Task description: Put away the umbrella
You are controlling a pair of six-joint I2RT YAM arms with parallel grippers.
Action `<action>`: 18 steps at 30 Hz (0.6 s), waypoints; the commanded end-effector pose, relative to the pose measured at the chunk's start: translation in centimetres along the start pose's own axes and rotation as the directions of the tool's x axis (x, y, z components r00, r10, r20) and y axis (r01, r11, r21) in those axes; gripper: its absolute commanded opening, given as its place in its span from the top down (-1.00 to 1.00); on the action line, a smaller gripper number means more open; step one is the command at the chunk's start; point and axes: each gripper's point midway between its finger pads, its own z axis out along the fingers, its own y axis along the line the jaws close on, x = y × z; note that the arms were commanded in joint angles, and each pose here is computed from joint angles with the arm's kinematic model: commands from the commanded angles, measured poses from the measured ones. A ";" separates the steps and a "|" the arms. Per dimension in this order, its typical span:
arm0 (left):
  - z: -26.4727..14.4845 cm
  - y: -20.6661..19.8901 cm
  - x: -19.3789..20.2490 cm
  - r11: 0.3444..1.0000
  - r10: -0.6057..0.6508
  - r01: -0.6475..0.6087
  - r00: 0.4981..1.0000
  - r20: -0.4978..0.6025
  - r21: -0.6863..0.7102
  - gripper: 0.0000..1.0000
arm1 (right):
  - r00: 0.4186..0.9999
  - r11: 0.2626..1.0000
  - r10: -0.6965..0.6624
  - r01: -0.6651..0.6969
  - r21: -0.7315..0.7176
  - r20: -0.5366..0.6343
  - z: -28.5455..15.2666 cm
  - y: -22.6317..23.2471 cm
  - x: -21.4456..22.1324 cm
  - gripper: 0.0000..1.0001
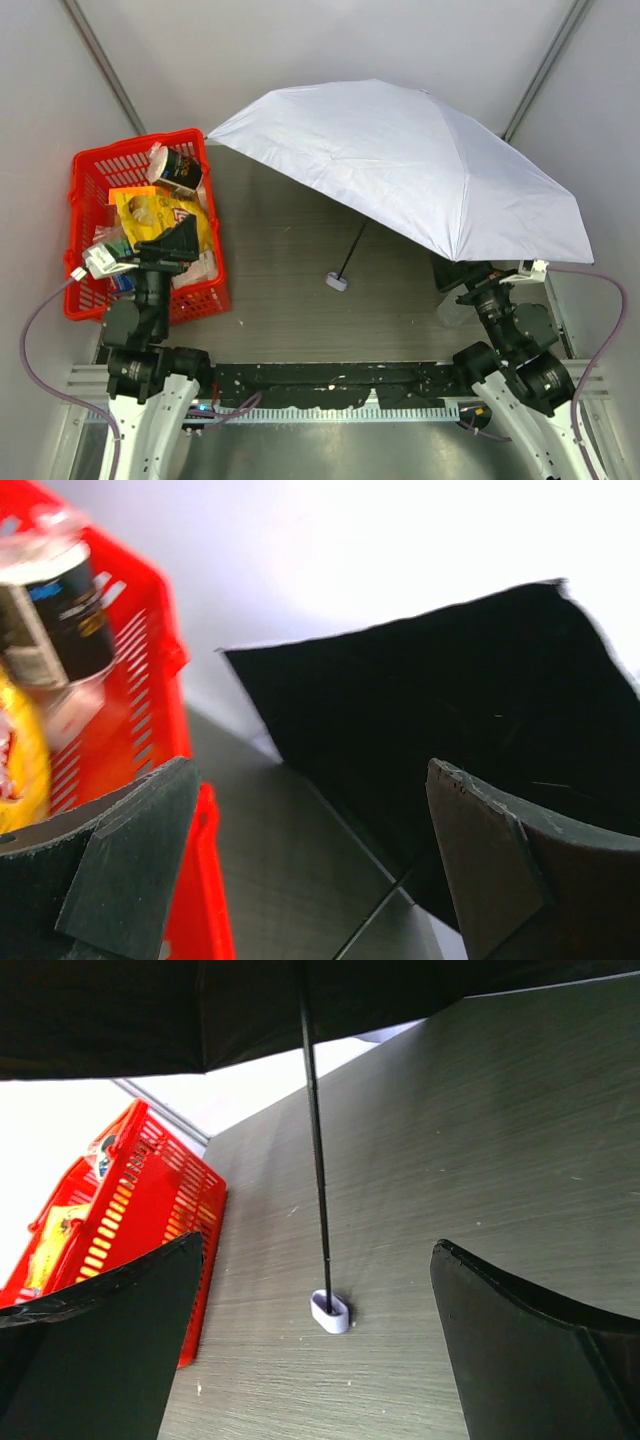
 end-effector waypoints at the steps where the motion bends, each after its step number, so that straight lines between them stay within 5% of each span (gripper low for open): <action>1: -0.4 2.7 -1.0 0.973 -0.037 0.036 0.999 0.002 -0.227 -0.99 | 0.999 0.996 -0.006 0.002 0.092 0.042 -1.3 -1.4 -1.5 -1.00; 4: 0.9 -2.3 0.5 0.997 0.022 -0.016 0.997 -0.078 0.071 -0.99 | 0.998 0.996 0.018 -0.022 0.081 0.056 -1.7 -0.8 -2.2 -1.00; 8: 3.4 -5.6 4.7 0.976 0.056 0.014 0.949 -0.310 0.219 -0.94 | 0.997 0.997 0.026 -0.031 0.069 0.077 -2.1 -0.4 -3.0 -1.00; 11: 5.1 -5.8 7.4 0.959 0.032 0.080 0.923 -0.383 0.272 -0.99 | 0.989 0.987 0.086 -0.101 0.123 0.117 -2.6 -1.4 -3.4 -1.00; 14: 6.4 -6.4 10.1 0.937 0.015 0.133 0.910 -0.415 0.324 -0.99 | 0.995 0.997 0.024 -0.030 0.069 0.098 -2.9 -0.3 -3.7 -0.99; 18: 6.9 -8.2 18.1 0.921 0.156 0.065 0.843 -0.515 0.384 -0.96 | 0.995 0.998 -0.013 0.006 0.061 0.103 -3.1 -0.1 -4.1 -0.94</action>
